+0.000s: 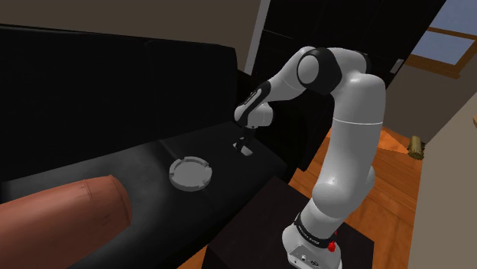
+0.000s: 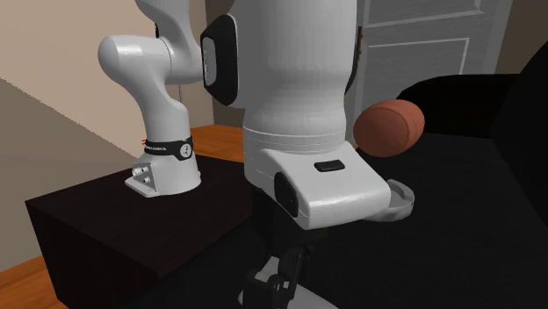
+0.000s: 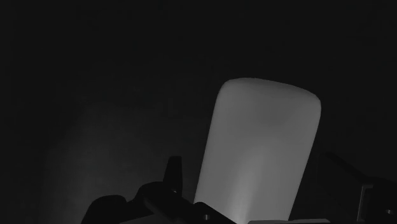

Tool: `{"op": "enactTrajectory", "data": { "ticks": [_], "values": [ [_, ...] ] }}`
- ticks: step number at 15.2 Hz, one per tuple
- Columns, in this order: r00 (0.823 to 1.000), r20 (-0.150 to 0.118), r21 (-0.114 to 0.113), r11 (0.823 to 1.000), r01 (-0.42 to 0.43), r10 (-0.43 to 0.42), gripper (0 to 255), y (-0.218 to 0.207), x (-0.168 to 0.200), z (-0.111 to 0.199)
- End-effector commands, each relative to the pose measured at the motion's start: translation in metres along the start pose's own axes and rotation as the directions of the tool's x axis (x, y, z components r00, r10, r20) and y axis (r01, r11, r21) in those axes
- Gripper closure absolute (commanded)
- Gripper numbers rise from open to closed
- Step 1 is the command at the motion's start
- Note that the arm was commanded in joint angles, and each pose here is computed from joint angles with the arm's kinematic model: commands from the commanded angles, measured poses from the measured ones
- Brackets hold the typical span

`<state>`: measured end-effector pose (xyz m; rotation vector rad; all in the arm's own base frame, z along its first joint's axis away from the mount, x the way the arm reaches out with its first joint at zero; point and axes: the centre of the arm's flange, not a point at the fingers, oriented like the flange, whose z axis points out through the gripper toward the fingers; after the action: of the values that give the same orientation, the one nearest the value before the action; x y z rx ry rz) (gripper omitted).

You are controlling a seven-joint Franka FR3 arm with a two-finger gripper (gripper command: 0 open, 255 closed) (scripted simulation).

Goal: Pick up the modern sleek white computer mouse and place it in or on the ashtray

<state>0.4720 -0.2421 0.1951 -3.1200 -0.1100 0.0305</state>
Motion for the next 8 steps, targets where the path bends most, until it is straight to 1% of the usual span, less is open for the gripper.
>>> {"op": "enactTrajectory", "data": {
  "ticks": [1, 4, 5, 8],
  "values": [
    [1.0, 0.0, 0.0, 1.0, 0.0, 0.0, 0, 0.0001, 0.0001, 0.0006],
    [1.0, 0.0, 0.0, 1.0, 0.0, 0.0, 0, 0.0001, 0.0001, 0.0005],
    [1.0, 0.0, 0.0, 1.0, 0.0, 0.0, 255, 0.0001, 0.0001, 0.0005],
    [1.0, 0.0, 0.0, 1.0, 0.0, 0.0, 255, 0.0001, 0.0, 0.0005]
  ]
}}
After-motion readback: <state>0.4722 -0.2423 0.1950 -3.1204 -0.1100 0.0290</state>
